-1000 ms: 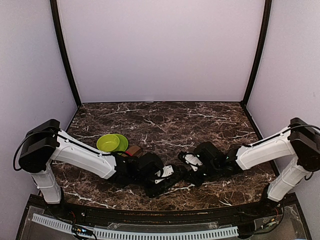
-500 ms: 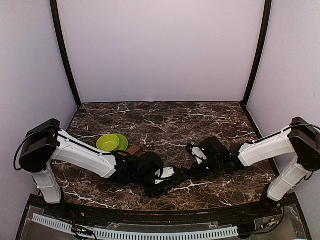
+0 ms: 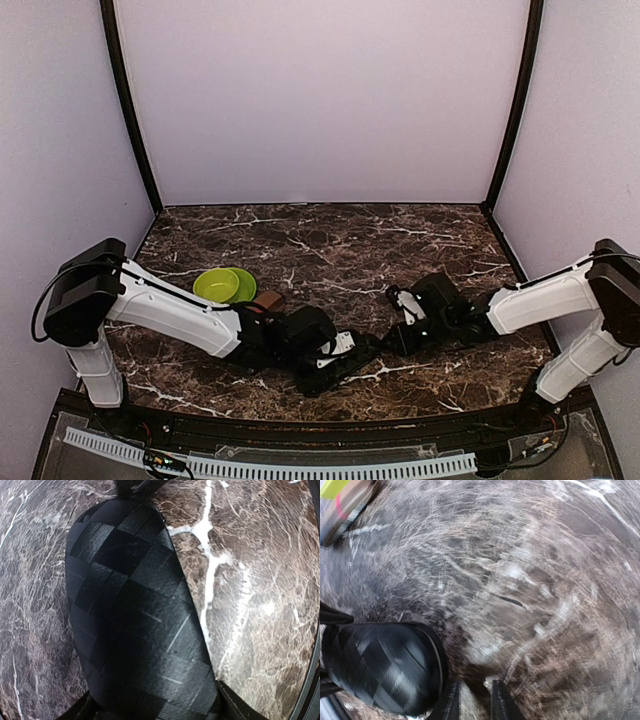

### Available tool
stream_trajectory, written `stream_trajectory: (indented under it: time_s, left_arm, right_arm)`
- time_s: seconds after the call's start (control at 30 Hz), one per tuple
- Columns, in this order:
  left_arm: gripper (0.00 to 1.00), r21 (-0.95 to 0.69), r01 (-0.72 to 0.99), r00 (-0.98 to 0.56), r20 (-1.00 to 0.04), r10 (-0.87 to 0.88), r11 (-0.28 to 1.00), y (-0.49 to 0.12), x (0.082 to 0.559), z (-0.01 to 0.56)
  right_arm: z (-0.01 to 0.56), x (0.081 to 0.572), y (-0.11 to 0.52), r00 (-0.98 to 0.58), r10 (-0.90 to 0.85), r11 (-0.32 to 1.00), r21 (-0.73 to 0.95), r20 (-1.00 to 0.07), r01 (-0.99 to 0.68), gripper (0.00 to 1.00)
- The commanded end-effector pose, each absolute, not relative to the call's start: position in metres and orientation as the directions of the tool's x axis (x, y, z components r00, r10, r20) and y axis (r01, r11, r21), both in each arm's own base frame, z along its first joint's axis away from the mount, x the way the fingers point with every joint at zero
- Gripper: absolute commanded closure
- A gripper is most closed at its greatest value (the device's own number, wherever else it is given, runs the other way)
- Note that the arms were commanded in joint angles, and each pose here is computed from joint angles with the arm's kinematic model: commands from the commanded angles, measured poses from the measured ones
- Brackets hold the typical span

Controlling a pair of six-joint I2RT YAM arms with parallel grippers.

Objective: Organize the sunglasses
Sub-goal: Move the case with sunglasses to the center of the board.

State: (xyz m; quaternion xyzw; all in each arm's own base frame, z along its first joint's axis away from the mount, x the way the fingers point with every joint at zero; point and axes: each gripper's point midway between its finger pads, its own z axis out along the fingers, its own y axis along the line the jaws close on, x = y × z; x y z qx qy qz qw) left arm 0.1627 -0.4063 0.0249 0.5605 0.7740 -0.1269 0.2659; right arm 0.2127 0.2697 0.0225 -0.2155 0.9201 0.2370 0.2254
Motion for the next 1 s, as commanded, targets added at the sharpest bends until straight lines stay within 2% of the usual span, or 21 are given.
stream_trajectory:
  time_s: [0.0,0.13,0.27,0.6,0.77,0.97]
  left_arm:
    - [0.53,0.130,0.874,-0.354,-0.491,0.796,0.469,-0.389,0.173,0.014]
    - [0.52,0.204,0.782,-0.434,-0.502,0.748,0.590,-0.382,0.195,0.027]
    - [0.50,0.310,0.675,-0.477,-0.508,0.717,0.669,-0.369,0.221,0.041]
    - [0.49,0.364,0.481,-0.633,-0.485,0.603,0.798,-0.315,0.280,0.044]
    - [0.46,0.299,0.475,-0.677,-0.476,0.561,0.828,-0.318,0.281,0.034]
    - [0.31,0.152,0.507,-0.717,-0.471,0.513,0.848,-0.340,0.267,0.022]
  right_arm:
    - [0.026,0.202,0.265,-0.842,-0.225,0.775,0.434,-0.490,-0.460,0.71]
    - [0.029,0.203,0.267,-0.845,-0.206,0.768,0.453,-0.493,-0.452,0.64]
    - [0.031,0.205,0.271,-0.842,-0.203,0.766,0.455,-0.499,-0.454,0.63]
    - [0.032,0.207,0.272,-0.840,-0.208,0.768,0.449,-0.501,-0.457,0.63]
    - [0.031,0.208,0.273,-0.839,-0.213,0.768,0.445,-0.500,-0.460,0.63]
    - [0.029,0.209,0.274,-0.841,-0.218,0.766,0.447,-0.495,-0.462,0.63]
